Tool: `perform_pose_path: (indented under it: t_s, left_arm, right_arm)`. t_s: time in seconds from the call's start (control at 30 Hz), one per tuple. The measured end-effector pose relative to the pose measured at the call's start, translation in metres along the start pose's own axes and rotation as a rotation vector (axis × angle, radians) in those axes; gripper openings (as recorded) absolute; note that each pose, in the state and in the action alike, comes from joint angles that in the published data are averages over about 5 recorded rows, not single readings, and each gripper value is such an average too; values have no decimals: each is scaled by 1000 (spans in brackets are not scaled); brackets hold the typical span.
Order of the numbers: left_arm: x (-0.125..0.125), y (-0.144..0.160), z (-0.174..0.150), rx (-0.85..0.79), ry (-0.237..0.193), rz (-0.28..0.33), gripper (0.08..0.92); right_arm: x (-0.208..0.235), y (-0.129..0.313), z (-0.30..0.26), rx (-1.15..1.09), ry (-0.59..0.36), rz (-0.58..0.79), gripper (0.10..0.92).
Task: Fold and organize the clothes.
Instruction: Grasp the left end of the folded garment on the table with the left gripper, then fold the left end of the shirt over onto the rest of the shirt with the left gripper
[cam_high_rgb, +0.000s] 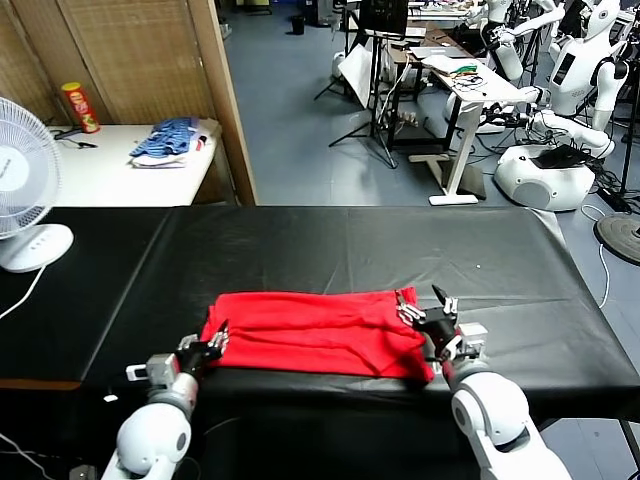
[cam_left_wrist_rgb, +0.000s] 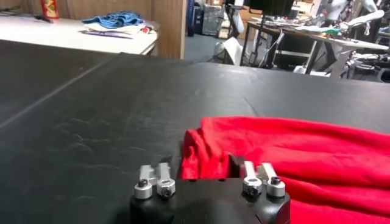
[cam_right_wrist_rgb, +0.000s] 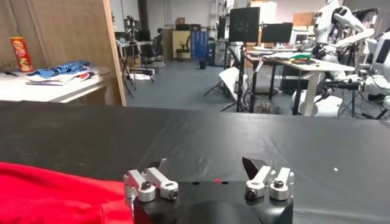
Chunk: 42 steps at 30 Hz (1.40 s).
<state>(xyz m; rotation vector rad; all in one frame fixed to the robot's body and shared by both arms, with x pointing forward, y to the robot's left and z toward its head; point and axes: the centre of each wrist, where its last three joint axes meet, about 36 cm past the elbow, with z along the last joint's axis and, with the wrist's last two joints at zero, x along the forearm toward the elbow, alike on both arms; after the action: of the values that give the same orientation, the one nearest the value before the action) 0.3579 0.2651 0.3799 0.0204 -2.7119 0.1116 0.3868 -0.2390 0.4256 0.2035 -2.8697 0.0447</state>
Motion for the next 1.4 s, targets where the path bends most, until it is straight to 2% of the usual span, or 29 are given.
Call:
perform_pose_path:
  t_s: [0.07,0.13,0.37,0.63,0.7,0.8,0.93,1.03,1.27,1.4]
  left_arm:
    - [-1,-1,0,-17,-4,-6,198]
    - [-2,0,-1,-42,-9,-15,167]
    - [-7,27,-3,-224,-51,-97,171]
    - [-8,101,-29,-465,-89,-216,171]
    - [-6,112,-38,-499,-92,-231,171]
    - [-2,110,-48,-496,-99,-226,171]
    - [6,79,-58,-414,-113,-164,171]
    - [14,42,-64,-314,-113,-75,171]
    - [28,-38,-78,-38,-69,157,171]
    - [28,-70,-80,62,-52,246,171]
  right_arm:
    - [0,1,0,-2,-2,-1,798]
    - [1,2,-1,-4,-5,-1,798]
    - [8,0,-7,-7,-11,12,798]
    - [15,6,-6,-13,-11,12,798]
    - [17,8,-5,-14,-10,12,798]
    - [19,10,-4,-12,-7,17,798]
    - [22,9,-3,-5,-4,30,798]
    - [25,7,-2,-2,-1,42,798]
    - [29,5,1,-8,5,65,798]
    - [27,7,2,-11,8,68,798]
